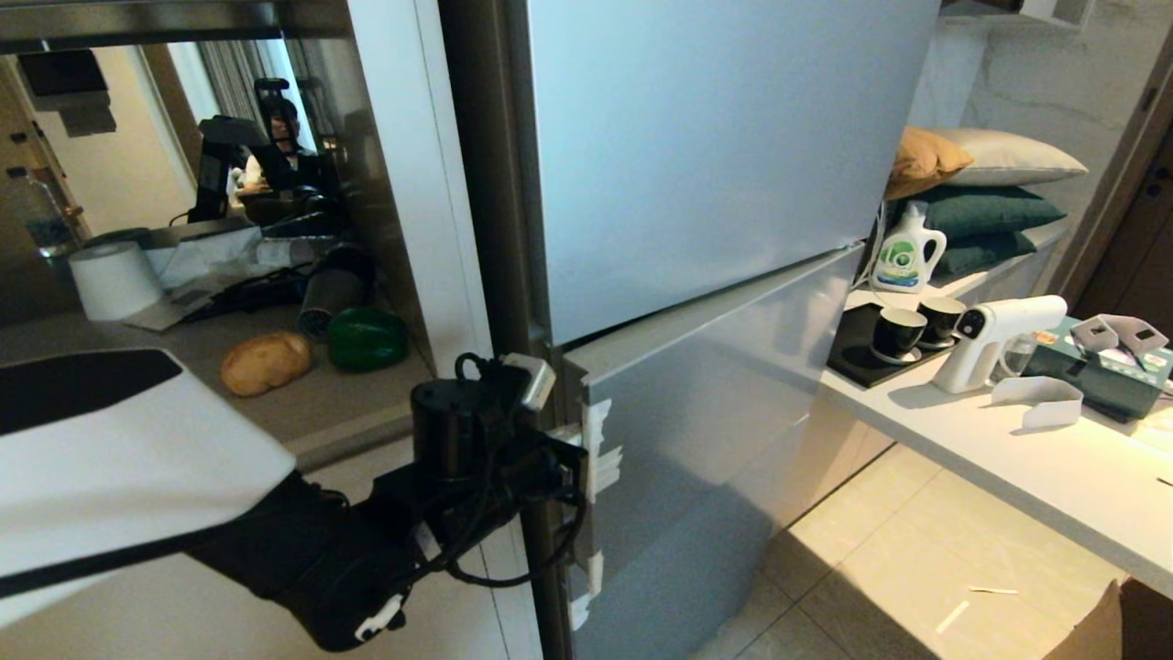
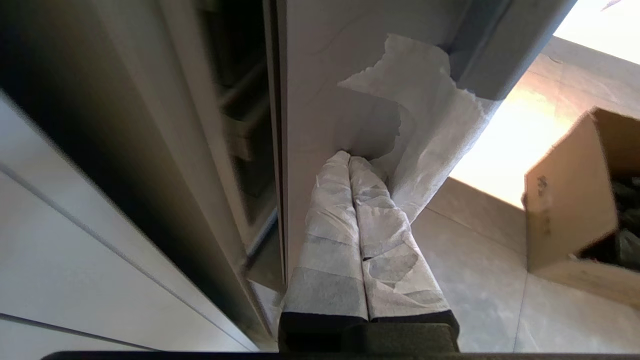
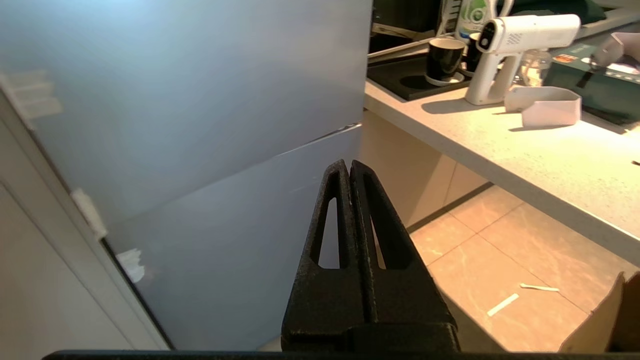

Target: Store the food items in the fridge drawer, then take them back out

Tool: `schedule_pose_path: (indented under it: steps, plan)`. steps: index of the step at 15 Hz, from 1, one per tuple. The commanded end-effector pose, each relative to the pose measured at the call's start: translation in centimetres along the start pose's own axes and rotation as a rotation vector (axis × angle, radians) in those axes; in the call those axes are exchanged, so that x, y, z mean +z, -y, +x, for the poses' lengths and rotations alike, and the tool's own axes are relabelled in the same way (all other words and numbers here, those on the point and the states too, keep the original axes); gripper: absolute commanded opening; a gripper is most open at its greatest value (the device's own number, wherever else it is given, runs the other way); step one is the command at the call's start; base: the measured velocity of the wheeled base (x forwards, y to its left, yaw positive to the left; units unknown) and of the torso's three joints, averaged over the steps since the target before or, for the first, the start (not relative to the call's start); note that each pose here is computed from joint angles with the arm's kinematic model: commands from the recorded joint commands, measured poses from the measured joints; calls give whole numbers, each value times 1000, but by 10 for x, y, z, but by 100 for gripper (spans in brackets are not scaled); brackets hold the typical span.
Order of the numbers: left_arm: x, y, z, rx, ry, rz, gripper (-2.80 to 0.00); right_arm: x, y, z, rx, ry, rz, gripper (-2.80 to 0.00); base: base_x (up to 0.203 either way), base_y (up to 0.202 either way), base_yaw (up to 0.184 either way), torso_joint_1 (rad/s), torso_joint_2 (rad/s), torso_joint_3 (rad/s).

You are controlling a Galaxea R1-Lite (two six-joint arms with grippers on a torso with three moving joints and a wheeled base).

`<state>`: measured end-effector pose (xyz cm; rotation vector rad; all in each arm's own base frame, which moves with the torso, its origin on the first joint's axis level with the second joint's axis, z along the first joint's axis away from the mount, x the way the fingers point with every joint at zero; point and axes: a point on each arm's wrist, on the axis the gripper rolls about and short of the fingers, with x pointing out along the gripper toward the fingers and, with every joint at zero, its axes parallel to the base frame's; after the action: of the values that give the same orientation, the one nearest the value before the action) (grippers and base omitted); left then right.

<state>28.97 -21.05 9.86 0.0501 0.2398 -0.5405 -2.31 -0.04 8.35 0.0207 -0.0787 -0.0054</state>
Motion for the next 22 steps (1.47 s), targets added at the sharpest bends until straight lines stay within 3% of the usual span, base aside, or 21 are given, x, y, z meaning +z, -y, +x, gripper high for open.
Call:
schedule_pose_path:
  steps: [1, 9, 18, 22]
  plan:
    - [-1, 9, -4, -20, 4, 5, -280, -9, 0, 2, -2, -28, -1, -280, 0, 0, 0, 0, 0, 0]
    - [-7, 62, -39, -185, -26, 26, -280, -9, 0, 2, -2, -28, -1, -280, 0, 0, 0, 0, 0, 0]
    - [-10, 113, -45, -322, -16, 62, -280, -9, 0, 2, -2, -28, -1, -280, 0, 0, 0, 0, 0, 0]
    - [9, 104, -66, -264, 46, 46, -280, -9, 0, 2, -2, -29, -1, -280, 0, 0, 0, 0, 0, 0]
